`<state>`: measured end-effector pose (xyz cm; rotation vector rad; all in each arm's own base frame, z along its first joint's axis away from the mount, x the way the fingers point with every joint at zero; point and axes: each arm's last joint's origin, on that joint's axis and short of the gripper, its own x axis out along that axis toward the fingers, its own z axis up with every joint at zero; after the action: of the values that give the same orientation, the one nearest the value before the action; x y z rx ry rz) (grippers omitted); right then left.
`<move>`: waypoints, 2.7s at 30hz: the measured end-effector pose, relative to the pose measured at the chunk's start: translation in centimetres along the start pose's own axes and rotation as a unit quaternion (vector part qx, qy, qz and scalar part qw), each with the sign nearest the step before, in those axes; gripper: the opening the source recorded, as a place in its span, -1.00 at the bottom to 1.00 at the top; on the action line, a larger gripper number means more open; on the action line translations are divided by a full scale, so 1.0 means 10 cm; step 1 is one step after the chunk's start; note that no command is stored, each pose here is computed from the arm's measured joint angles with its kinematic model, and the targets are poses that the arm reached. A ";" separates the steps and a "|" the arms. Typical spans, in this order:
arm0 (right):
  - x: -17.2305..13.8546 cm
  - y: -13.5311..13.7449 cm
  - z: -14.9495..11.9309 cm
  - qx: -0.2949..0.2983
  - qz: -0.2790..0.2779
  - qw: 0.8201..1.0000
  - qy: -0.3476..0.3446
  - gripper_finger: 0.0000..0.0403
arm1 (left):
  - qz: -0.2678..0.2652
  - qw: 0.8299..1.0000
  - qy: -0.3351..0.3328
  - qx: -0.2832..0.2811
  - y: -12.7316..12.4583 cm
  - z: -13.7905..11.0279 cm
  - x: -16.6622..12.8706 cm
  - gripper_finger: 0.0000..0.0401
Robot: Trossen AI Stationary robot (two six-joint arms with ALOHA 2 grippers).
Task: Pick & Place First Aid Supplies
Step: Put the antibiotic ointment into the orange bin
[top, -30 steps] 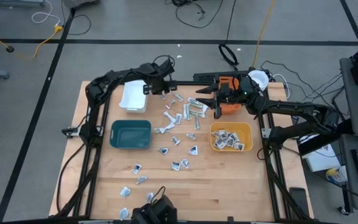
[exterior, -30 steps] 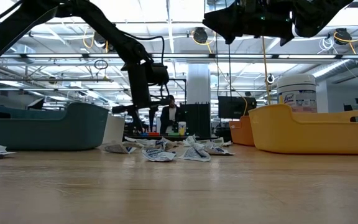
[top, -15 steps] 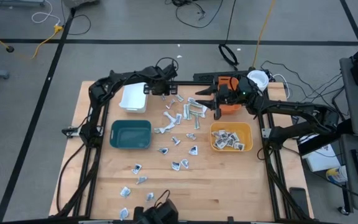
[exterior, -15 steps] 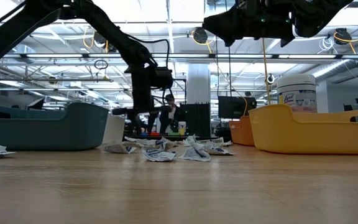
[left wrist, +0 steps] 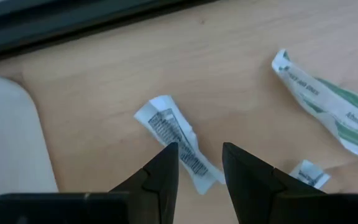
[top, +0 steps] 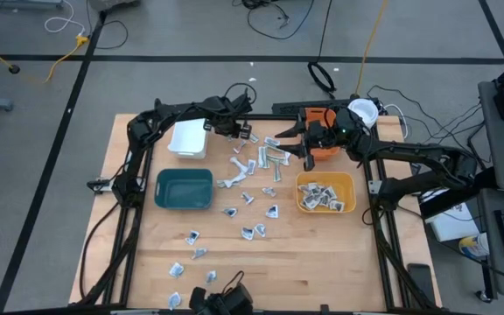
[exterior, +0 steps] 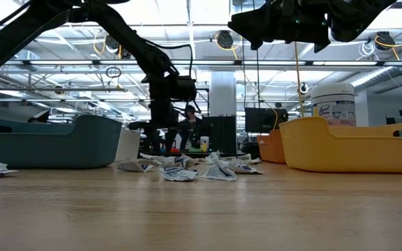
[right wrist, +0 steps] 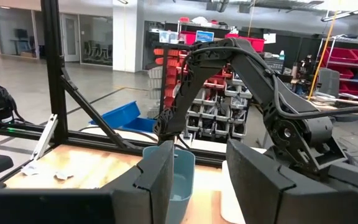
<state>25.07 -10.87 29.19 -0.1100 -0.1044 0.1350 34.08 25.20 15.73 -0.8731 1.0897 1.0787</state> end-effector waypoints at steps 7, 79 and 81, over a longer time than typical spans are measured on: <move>0.00 0.00 0.00 0.000 0.000 1.000 0.000 -0.30 | 0.008 1.000 0.001 -0.006 0.01 0.00 0.00 -0.36; 0.23 0.02 0.25 0.108 -0.143 0.983 0.040 -0.30 | -0.432 0.673 -0.271 0.535 -0.28 -0.59 -2.24 -1.00; 0.24 0.04 0.25 0.118 -0.138 0.982 0.043 -0.30 | -0.435 0.667 -0.273 0.540 -0.32 -0.64 -2.26 -1.00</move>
<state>27.12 -9.86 31.86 0.1349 -0.0167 -0.1348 33.39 13.04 36.03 0.0182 0.4720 -0.2322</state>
